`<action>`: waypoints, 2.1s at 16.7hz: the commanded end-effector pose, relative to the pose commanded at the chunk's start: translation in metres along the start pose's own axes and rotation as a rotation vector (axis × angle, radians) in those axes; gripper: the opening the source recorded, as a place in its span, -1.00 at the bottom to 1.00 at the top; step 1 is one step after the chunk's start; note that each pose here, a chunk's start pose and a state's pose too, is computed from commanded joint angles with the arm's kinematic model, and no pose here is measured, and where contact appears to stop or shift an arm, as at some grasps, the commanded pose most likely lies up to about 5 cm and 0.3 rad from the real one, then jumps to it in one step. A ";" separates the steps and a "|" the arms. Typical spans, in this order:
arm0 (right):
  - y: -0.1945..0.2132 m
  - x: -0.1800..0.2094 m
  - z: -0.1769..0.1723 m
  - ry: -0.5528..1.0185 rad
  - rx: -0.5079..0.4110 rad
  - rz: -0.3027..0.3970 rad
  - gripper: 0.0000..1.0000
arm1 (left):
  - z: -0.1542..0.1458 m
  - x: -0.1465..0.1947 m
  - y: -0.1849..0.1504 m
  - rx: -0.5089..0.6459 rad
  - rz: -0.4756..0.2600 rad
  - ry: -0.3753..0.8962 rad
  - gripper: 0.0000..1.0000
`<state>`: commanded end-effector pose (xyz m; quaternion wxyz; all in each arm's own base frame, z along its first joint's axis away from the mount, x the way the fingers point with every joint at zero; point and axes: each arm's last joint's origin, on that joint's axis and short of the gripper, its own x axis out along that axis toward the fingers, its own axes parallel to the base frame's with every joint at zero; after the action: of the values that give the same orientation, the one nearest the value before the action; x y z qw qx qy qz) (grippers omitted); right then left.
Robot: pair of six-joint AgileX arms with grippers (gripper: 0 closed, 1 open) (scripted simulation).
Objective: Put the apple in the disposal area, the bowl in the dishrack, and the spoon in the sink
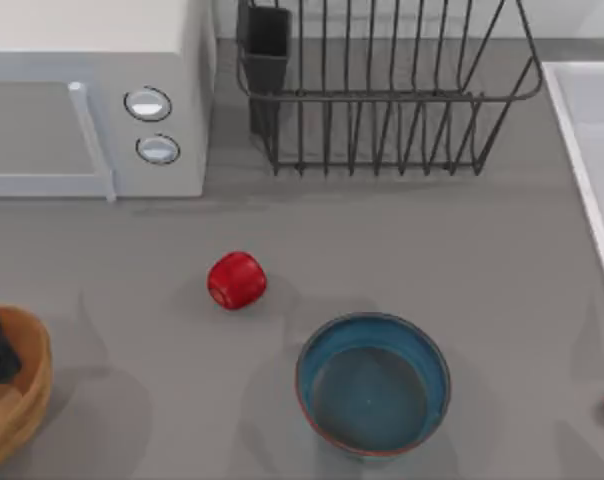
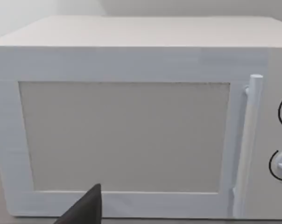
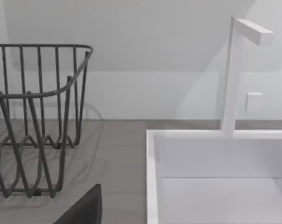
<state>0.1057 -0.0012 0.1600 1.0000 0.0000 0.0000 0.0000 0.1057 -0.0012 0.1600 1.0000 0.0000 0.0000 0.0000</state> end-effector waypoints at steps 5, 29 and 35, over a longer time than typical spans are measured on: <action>0.000 0.000 0.000 0.000 0.000 0.000 1.00 | 0.011 0.000 -0.002 0.011 -0.025 0.046 1.00; 0.000 0.000 0.000 0.000 0.000 0.000 1.00 | 0.027 0.259 -0.191 0.565 -0.667 1.501 1.00; 0.000 0.000 0.000 0.000 0.000 0.000 1.00 | 0.018 0.264 -0.202 0.588 -0.688 1.530 1.00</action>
<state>0.1057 -0.0012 0.1600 1.0000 0.0000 0.0000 0.0000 0.3702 -0.2034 0.1783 0.6302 0.2570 0.6682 -0.3005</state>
